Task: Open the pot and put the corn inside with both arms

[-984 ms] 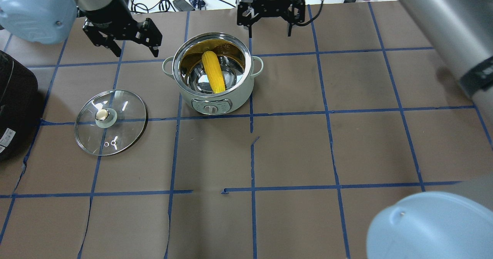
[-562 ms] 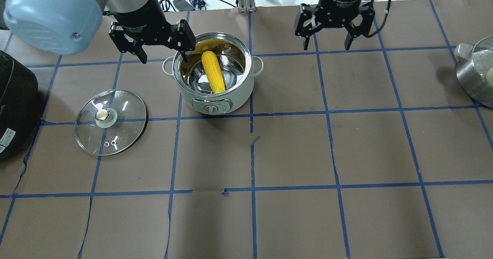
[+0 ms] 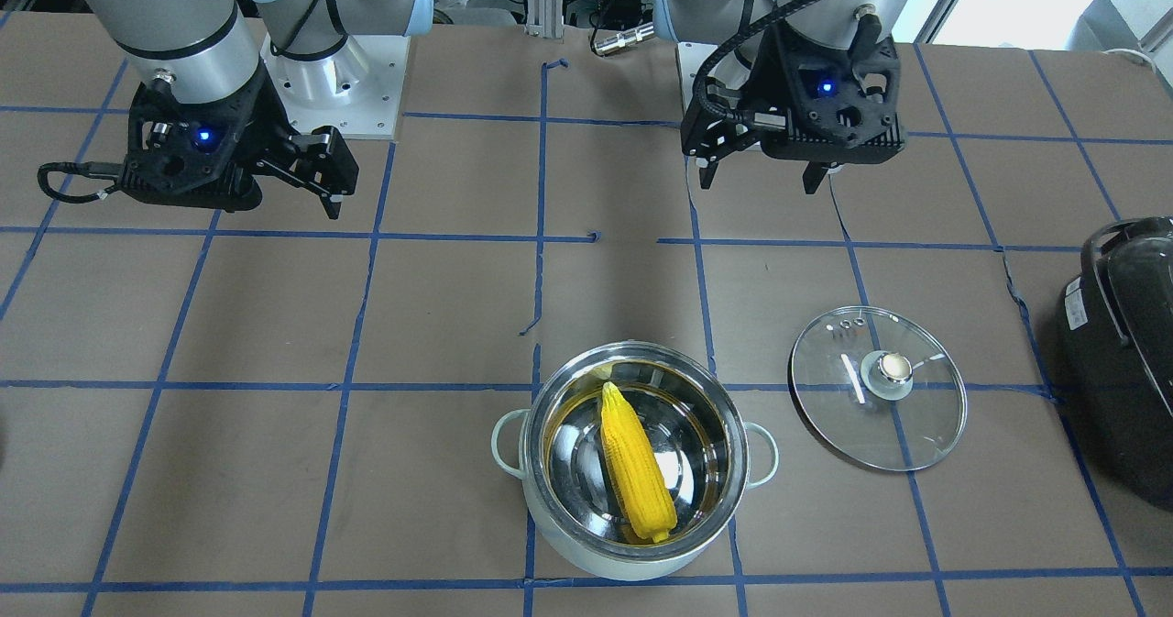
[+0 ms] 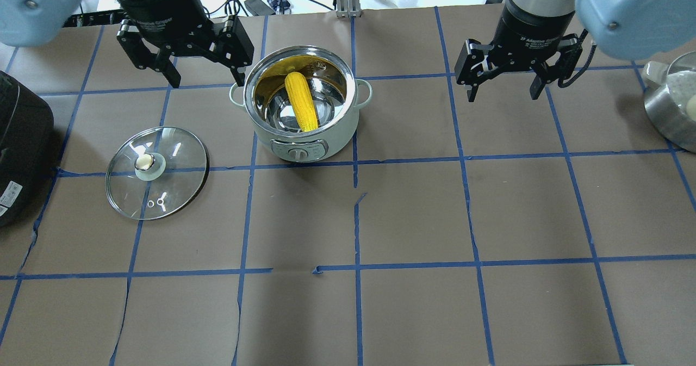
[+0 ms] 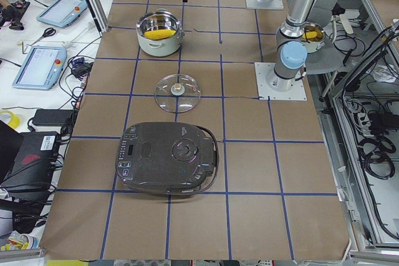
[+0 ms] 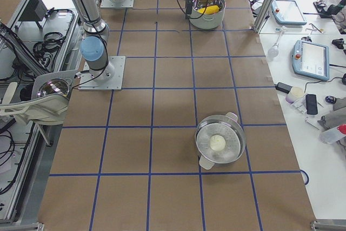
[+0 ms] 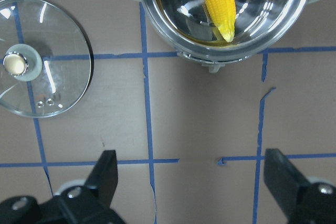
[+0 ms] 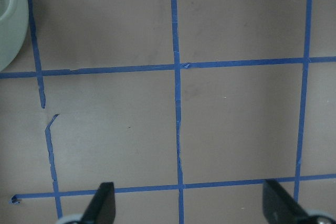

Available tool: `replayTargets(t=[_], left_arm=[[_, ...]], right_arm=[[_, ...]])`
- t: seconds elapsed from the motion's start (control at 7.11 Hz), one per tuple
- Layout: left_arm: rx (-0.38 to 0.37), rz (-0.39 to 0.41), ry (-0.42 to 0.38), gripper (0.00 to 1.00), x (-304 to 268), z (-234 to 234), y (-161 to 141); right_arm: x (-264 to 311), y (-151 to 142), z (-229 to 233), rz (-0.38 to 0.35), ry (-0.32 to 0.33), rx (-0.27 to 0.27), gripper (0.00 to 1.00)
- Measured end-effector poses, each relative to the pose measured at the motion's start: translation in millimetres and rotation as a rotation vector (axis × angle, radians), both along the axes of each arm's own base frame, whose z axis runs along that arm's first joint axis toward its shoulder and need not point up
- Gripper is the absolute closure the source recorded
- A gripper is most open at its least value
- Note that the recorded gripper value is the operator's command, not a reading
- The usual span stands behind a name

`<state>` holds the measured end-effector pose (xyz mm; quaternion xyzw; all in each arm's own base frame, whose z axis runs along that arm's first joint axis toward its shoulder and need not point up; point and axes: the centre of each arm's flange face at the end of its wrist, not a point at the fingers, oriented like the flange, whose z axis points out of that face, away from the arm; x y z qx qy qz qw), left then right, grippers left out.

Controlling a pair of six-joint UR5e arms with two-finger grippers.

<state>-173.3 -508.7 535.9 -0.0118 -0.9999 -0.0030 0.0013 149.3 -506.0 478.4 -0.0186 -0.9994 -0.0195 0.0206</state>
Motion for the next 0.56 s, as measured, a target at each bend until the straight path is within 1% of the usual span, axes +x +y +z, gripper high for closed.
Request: replayTargets(t=[0.28, 0.56], left_arm=[[-0.001, 0.007, -0.003, 0.0, 14.6, 5.7, 1.9], [0.002, 0.01, -0.004, 0.0, 17.5, 0.0, 7.0]], right_arm=[[0.3, 1.5, 0.6, -0.005, 0.0, -0.002, 0.0], [1.2, 1.8, 1.9, -0.005, -0.007, -0.004, 0.0]])
